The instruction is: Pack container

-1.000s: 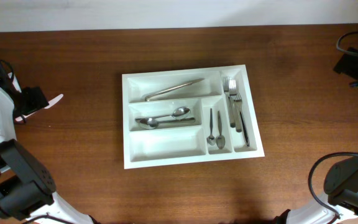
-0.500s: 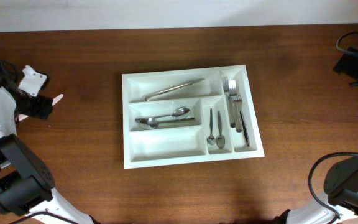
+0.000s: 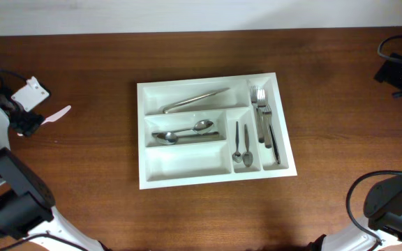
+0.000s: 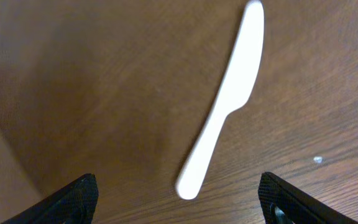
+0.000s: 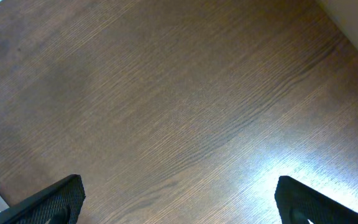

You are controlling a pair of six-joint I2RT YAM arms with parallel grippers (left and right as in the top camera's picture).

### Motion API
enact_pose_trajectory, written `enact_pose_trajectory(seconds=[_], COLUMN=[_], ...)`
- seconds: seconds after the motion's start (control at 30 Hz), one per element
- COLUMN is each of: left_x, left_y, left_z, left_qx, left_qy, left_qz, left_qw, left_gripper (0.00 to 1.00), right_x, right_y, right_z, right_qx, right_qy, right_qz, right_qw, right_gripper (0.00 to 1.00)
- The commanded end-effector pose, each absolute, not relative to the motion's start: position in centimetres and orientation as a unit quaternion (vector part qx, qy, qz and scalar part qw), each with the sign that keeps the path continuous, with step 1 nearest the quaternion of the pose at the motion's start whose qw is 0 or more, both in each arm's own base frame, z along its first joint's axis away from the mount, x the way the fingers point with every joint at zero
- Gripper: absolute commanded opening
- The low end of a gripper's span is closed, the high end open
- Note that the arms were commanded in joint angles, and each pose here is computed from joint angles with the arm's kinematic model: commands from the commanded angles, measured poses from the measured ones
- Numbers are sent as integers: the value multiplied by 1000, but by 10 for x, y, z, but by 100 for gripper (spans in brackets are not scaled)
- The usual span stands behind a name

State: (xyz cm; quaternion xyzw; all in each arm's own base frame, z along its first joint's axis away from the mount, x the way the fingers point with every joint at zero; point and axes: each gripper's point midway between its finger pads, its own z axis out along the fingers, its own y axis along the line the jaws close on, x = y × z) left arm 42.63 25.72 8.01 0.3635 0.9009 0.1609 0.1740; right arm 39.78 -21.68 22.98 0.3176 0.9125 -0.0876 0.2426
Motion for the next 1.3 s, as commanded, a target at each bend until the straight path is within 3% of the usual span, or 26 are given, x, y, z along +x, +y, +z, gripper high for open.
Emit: enact_pose_trajectory(seconds=[0.0, 0.83, 1.0, 1.27], left_x=[422, 420, 414, 397], left_y=[259, 262, 259, 247], left_z=[56, -2, -15, -33], left_qx=[407, 451, 452, 451], left_qy=[888, 876, 879, 886], left_qz=[149, 126, 109, 66], left_qw=[151, 117, 107, 83], left_gripper=[85, 79, 75, 76], right_x=[398, 398, 398, 398], right_y=[-218, -218, -218, -218], right_z=[239, 239, 239, 239], right_qx=[321, 321, 321, 321], right_qy=[908, 908, 908, 908], right_qz=[-90, -90, -90, -90], right_qw=[254, 254, 254, 254], right_gripper=[99, 99, 99, 99])
